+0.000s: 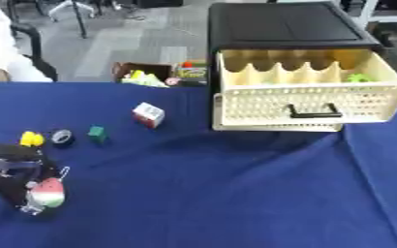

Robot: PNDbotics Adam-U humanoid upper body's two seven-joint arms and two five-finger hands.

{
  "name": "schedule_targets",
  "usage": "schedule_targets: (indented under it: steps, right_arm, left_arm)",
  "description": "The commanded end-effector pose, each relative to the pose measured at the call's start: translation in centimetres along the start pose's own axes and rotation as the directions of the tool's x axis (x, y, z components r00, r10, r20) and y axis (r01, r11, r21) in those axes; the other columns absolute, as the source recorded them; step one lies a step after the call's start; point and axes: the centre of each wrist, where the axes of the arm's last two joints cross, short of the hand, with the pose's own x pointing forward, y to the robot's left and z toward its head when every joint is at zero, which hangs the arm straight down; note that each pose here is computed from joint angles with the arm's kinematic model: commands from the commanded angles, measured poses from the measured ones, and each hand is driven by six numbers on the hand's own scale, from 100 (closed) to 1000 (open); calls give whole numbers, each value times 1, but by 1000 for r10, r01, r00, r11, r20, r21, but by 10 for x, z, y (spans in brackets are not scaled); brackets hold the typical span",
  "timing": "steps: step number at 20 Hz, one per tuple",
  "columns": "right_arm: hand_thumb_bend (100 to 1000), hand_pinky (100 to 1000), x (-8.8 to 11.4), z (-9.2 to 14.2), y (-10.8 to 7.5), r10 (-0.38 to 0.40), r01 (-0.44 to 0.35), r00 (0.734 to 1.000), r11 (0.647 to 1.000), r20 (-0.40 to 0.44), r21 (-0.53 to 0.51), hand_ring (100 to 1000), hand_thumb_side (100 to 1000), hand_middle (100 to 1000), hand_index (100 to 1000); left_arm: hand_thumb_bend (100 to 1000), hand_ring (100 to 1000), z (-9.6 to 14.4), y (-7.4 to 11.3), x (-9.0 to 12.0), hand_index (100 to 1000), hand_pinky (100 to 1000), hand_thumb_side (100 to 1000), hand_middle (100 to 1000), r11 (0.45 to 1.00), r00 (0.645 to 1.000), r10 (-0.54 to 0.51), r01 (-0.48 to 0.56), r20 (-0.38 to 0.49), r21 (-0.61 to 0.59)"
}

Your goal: Pick up objects from table and place into drawer.

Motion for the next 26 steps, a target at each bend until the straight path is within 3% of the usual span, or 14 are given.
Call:
schedule_targets:
  steps: [1,10,21,26]
  right_arm:
    - [171,430,5,-5,-6,-1,1,1000,1000,23,-21,313,1000,293,768]
    - [175,430,5,-5,-6,-4,5,1000,1000,24,-31,315,1000,295,766]
    - [179,432,6,-6,-6,-12,14,1000,999,27,-41,317,1000,296,761]
    - [178,432,6,-6,-6,-15,17,999,999,30,-45,317,1000,296,756]
  left_arm:
    - [674,494,5,5,-7,861,216,678,547,1000,999,-16,17,-35,20]
    - [527,437,0,-1,-3,812,100,533,493,996,998,-55,57,-36,69]
    - [473,375,-5,-7,-1,678,100,445,442,987,999,-34,39,-33,153]
    - [349,387,-7,-9,-1,653,100,298,468,985,999,-25,30,-28,171]
